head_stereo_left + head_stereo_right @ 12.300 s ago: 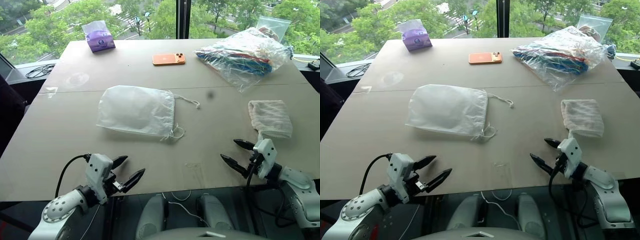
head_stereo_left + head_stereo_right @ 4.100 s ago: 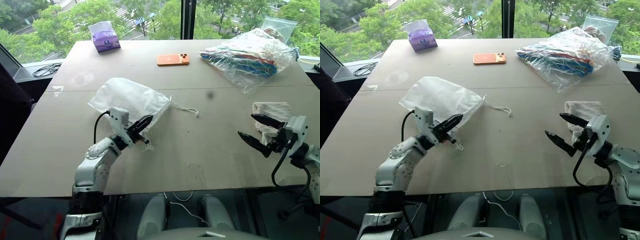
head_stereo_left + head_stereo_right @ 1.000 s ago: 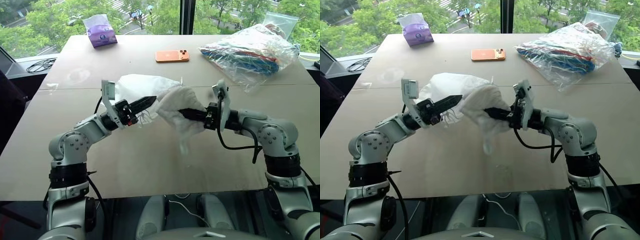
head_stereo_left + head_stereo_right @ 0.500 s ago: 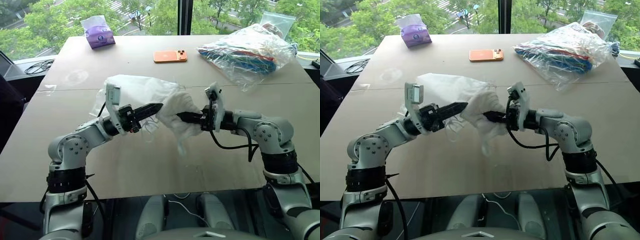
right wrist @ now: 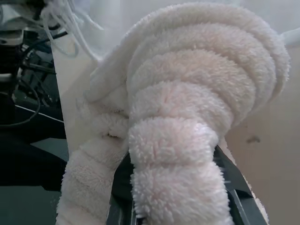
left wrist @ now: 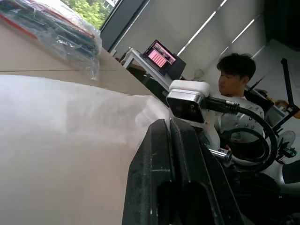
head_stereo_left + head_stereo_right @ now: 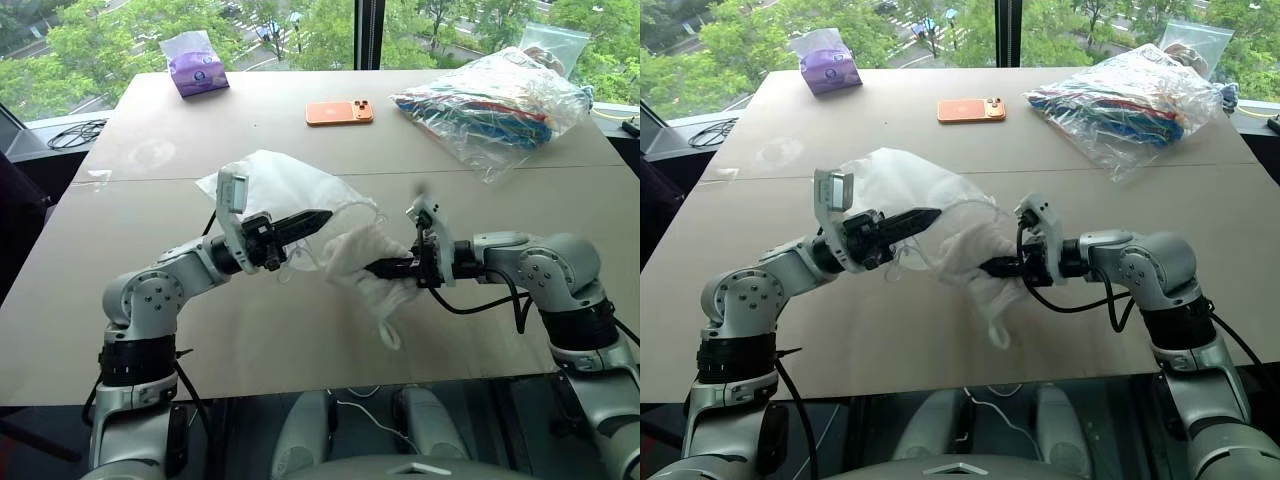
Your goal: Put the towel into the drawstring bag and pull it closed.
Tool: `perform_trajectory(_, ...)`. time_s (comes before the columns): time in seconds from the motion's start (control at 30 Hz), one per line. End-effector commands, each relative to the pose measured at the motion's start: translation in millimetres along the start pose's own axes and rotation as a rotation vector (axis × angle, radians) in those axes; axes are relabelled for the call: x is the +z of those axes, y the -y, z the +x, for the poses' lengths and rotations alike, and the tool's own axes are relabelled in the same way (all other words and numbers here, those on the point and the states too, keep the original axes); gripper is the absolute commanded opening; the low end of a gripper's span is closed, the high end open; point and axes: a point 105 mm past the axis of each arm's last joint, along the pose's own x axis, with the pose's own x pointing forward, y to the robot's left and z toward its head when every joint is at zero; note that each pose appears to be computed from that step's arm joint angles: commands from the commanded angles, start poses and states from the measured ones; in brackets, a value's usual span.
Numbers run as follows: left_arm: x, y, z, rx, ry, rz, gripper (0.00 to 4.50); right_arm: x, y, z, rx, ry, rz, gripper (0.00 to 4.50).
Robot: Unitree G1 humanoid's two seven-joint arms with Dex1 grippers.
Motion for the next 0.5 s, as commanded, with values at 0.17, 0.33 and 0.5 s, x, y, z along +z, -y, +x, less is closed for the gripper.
perform_trajectory(0.17, -15.0, 21.0, 6.3, -0.128, -0.091, 0.038, 0.0, 21.3, -17.3, 11.2, 0.064, 0.081, 0.049, 0.21)
perform_trajectory(0.33, -20.0, 27.7, 6.4, -0.145, -0.083, 0.023, 0.0, 35.3, -7.0, 21.7, 0.033, 0.249, 0.241, 0.21)
perform_trajectory(0.5, -26.1, 33.7, 5.6, -0.157, -0.077, -0.001, 0.0, 65.1, 1.3, 22.8, 0.118, 0.609, 0.57, 0.21)
